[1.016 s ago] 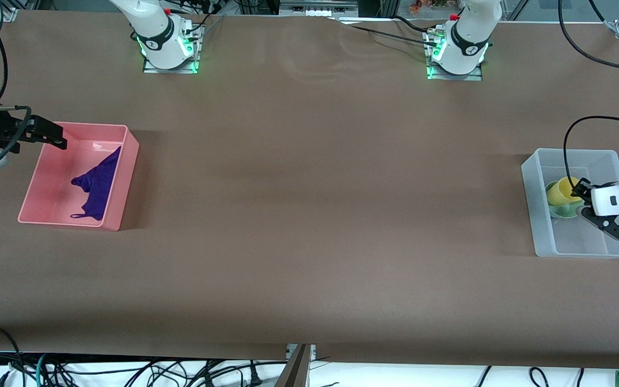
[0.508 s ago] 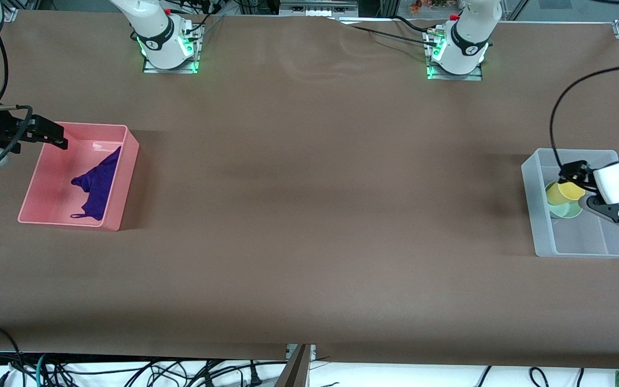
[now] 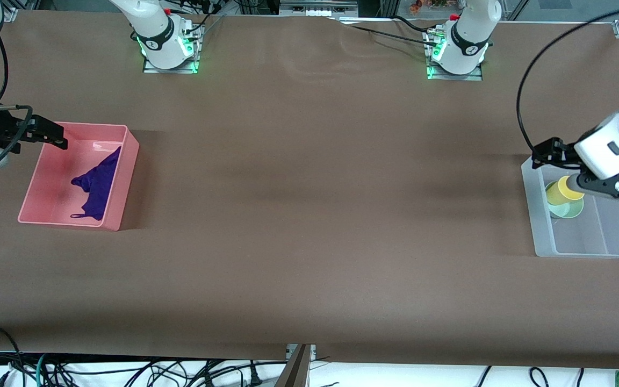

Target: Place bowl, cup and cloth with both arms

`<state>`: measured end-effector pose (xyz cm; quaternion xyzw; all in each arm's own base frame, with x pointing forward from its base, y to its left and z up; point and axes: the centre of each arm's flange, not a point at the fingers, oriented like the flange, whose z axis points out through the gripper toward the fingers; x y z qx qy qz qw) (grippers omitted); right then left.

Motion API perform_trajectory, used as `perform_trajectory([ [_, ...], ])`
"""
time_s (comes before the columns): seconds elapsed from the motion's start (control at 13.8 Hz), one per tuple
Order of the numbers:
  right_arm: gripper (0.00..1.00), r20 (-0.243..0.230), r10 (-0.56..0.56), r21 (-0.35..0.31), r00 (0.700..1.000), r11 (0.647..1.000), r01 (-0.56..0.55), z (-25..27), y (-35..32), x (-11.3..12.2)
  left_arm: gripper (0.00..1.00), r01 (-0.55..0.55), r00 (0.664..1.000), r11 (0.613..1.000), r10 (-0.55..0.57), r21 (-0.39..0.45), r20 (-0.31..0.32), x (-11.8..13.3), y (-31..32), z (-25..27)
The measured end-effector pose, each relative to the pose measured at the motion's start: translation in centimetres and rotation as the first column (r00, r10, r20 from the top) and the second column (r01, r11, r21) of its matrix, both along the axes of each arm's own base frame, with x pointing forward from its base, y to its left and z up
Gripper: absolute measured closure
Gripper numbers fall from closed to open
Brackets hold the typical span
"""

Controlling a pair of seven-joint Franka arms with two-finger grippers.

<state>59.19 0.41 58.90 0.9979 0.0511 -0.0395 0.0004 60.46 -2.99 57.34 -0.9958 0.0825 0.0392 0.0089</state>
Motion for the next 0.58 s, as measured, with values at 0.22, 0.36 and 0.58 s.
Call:
perform_trajectory([
  [0.22,0.00,0.000,0.000,0.000,1.000,1.000,0.000,0.0,0.0,0.0,0.00,-0.035,0.999,0.999,0.035,0.002,0.039,-2.5,0.1,0.1],
  [0.36,0.00,0.000,0.000,0.000,1.000,1.000,0.000,0.0,0.0,0.0,0.00,-0.040,0.999,0.999,0.039,0.007,0.037,-3.6,0.1,-0.3],
  [0.58,0.00,0.000,0.000,0.000,1.000,1.000,0.000,0.0,0.0,0.0,0.00,-0.040,0.999,0.999,0.040,0.009,0.033,-3.8,-0.1,-0.8],
])
